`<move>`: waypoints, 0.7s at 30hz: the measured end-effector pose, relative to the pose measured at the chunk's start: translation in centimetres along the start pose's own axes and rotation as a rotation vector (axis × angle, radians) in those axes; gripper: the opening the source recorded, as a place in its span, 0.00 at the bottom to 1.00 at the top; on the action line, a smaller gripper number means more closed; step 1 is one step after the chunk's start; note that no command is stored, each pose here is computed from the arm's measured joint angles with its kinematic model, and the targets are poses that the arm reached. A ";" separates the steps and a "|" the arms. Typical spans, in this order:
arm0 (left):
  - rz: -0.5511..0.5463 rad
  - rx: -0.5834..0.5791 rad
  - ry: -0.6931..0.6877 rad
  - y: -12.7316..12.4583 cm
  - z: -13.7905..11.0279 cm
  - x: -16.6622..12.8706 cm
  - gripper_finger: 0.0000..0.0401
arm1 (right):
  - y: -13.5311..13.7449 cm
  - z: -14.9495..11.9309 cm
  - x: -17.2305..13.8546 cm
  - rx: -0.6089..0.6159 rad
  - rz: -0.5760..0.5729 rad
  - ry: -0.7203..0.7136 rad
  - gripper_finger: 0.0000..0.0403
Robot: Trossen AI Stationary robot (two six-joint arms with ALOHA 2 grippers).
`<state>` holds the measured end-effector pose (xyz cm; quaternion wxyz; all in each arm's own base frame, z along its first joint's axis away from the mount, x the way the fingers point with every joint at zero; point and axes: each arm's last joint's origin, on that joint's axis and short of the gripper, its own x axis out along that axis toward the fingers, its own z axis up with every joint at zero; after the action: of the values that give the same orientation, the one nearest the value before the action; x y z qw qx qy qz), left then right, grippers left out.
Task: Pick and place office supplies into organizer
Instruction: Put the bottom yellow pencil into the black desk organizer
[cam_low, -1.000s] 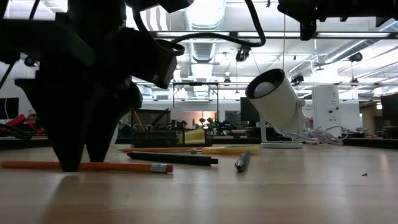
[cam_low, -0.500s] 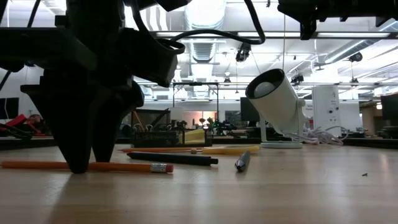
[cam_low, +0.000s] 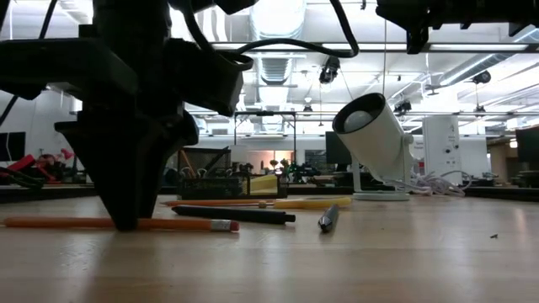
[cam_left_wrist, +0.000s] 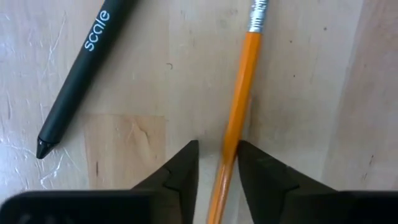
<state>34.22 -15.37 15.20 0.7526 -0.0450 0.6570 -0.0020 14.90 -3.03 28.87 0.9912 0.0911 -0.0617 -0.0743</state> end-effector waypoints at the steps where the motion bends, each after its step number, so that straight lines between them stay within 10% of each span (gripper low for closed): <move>1: -0.006 -0.001 0.003 0.0 0.0 0.0 0.21 | 0.0 0.0 0.0 0.000 0.000 0.000 0.15; 21: -0.031 -0.010 0.007 0.1 -0.2 -0.2 0.01 | 0.0 0.0 0.0 -0.025 0.001 -0.004 0.15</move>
<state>33.97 -15.26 15.34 0.7499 -0.0591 0.6588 -0.0104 14.90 -3.02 28.91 0.9921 0.0783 -0.0625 -0.0749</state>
